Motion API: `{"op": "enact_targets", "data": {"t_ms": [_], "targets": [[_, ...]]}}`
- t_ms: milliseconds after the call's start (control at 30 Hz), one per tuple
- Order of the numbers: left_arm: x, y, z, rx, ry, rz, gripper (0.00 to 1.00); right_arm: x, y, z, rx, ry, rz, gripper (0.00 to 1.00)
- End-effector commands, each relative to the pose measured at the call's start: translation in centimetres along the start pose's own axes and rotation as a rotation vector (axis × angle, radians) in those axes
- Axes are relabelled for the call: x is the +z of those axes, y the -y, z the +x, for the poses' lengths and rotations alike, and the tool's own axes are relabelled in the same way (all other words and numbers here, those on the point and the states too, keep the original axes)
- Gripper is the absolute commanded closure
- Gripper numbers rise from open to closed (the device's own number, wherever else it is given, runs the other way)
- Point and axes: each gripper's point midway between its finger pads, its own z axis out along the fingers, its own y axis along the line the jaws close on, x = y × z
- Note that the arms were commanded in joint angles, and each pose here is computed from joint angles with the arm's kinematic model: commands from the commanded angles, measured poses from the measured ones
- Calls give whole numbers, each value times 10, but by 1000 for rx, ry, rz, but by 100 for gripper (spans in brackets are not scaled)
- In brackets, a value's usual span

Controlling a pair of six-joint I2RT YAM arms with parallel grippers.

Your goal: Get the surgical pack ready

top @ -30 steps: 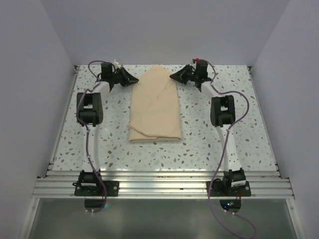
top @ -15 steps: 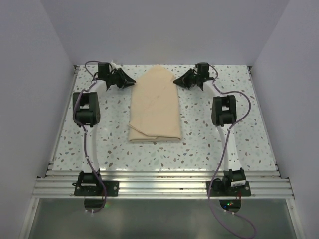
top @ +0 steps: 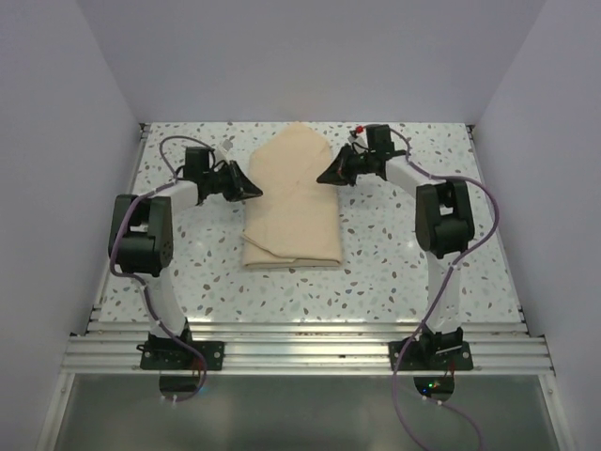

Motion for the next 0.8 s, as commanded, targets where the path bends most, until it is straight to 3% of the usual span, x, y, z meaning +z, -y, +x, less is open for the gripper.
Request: {"op": "enact_targets", "data": {"t_ms": [0, 133, 300, 433, 567, 700, 767], "targets": [[7, -32, 22, -1, -58, -24, 87, 2, 46, 24, 14, -92, 49, 92], [15, -68, 22, -40, -68, -62, 91, 14, 94, 20, 59, -106, 101, 92], [31, -115, 48, -157, -201, -170, 97, 26, 127, 15, 74, -128, 145, 92], [20, -99, 30, -73, -167, -172, 97, 10, 86, 6, -7, -111, 112, 92], [-1, -46, -10, 42, -29, -106, 92, -19, 41, -2, -109, -65, 84, 91], [7, -39, -14, 9, -9, -46, 89, -14, 52, 5, -81, -86, 85, 91], [18, -55, -5, -32, -41, -51, 89, -6, 63, 8, -54, -101, 87, 91]]}}
